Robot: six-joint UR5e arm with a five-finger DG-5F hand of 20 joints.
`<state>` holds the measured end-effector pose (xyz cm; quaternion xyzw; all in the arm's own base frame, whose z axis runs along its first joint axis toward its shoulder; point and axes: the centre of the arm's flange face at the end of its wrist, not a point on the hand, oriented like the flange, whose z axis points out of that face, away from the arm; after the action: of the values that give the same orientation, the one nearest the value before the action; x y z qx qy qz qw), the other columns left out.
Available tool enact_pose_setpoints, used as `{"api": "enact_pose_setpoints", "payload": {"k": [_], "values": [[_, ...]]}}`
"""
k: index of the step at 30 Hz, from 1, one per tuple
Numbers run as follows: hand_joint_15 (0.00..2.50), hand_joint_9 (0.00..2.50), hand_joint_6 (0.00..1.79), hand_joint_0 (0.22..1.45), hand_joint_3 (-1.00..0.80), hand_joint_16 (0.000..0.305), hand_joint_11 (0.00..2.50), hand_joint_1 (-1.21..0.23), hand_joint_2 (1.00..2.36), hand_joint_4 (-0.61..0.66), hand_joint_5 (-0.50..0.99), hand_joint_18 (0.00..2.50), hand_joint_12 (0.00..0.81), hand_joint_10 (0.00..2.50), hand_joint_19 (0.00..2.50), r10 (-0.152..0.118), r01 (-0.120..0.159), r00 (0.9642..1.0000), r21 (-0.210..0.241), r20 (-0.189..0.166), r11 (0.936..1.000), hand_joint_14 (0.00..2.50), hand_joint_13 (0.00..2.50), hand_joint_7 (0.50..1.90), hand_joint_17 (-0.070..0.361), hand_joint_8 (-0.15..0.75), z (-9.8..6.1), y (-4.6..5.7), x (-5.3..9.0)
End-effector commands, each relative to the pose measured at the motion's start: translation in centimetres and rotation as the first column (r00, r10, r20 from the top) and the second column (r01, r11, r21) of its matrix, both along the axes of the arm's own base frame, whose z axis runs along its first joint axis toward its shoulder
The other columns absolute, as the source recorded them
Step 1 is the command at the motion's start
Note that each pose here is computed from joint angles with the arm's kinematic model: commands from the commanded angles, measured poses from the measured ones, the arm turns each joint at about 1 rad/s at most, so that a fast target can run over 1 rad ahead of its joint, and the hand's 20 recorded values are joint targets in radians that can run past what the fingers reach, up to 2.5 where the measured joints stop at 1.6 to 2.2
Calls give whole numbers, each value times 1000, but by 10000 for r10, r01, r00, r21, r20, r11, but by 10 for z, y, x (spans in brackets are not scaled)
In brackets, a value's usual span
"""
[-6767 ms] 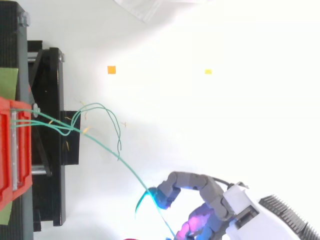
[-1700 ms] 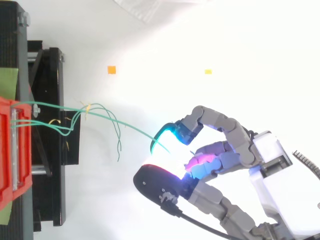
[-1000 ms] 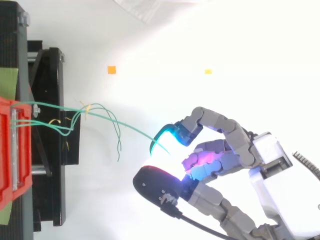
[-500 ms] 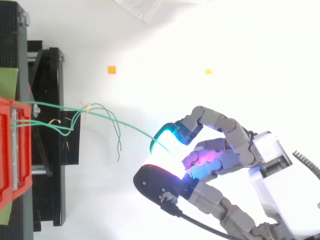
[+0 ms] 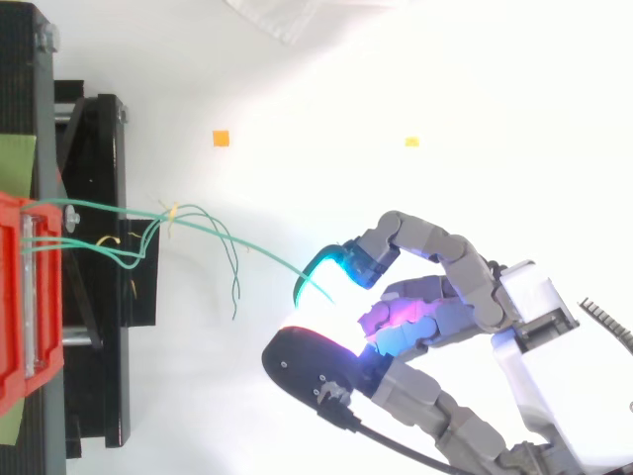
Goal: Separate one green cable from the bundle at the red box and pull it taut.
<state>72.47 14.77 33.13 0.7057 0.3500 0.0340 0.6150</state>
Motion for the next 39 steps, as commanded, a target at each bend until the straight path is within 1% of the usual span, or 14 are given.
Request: {"api": "enact_pose_setpoints", "payload": {"k": [1,2,8,13,14,20,24,29,39], "values": [[714,1396,713,686,-210,28,90,-721,1015,29,53,639,274,4,626,-2,2,10000,4,-1,10000,25,1023,1284,64,225,0,0,0],[718,1403,713,685,-206,28,98,-721,1014,23,53,639,273,3,633,13,-13,10000,17,-9,10000,25,1025,1277,63,223,0,1,0],[708,1412,703,671,-203,29,88,-723,1011,3,59,673,262,5,621,-2,2,10000,4,-1,10000,24,1048,1292,66,204,0,0,0],[698,1429,707,666,-206,30,99,-720,1010,-8,59,661,258,4,599,14,-14,10000,-31,1,10000,26,1044,1276,69,195,0,1,0],[704,1433,706,665,-208,31,109,-719,1010,-8,60,651,255,4,588,-2,2,10000,-31,1,10000,26,1048,1279,70,196,0,0,0],[700,1442,703,659,-204,31,101,-715,1009,-7,62,659,257,3,594,10,-10,10000,14,-12,10000,26,1062,1282,70,199,-1,3,-1],[704,1441,704,659,-207,30,96,-714,1009,-8,62,665,256,5,590,-9,9,10000,-32,-92,10000,26,1063,1275,69,202,-3,2,-1],[698,1439,704,659,-211,30,107,-712,1009,-8,62,665,253,4,593,-36,36,9999,-39,-105,10000,24,1063,1286,68,197,-3,0,-1],[704,1444,705,661,-209,31,96,-713,1010,-5,62,670,258,3,579,-24,24,10000,-32,-92,10000,25,1056,1275,70,198,-3,1,-1]]}}
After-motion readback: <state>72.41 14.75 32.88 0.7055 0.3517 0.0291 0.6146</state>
